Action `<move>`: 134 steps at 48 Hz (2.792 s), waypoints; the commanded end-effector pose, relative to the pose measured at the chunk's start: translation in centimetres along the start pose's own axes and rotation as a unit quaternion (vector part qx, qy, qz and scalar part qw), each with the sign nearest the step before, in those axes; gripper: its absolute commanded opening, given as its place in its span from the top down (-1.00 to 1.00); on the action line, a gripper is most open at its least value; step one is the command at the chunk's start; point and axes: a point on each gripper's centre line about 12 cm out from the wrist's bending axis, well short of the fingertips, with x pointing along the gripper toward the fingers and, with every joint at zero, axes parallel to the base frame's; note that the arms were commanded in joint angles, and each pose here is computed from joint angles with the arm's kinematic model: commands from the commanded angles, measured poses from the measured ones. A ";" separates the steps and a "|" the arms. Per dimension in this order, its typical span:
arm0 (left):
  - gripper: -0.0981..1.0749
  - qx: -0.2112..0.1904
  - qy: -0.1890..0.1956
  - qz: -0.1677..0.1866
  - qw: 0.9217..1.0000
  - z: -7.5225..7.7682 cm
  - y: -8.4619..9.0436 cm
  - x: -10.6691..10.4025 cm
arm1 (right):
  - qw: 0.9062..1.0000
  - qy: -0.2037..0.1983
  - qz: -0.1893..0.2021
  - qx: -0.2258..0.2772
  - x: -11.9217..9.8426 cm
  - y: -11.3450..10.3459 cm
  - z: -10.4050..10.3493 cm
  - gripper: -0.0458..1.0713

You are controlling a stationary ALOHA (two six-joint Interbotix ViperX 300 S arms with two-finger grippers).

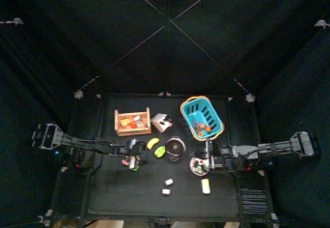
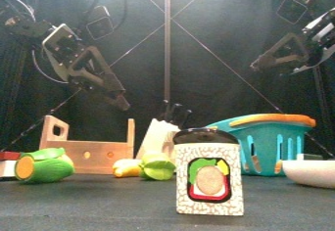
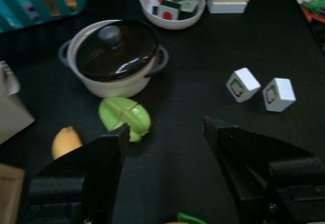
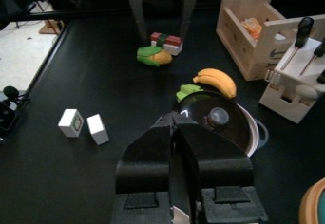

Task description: Grab sushi piece

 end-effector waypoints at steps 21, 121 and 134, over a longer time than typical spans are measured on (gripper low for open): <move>-0.79 -0.097 0.094 -0.030 0.990 3.2 -4.0 7.2 | 1.000 0.002 -0.001 0.006 0.0 0.0 0.2 0.89; -0.24 -0.036 0.159 -0.044 0.986 4.7 -4.7 9.3 | 1.000 0.009 -0.001 0.008 -0.1 0.0 -0.3 0.89; -0.24 -0.046 0.137 -0.029 0.989 2.9 -3.2 7.5 | 1.000 0.011 -0.002 0.008 -0.1 0.0 -0.4 0.89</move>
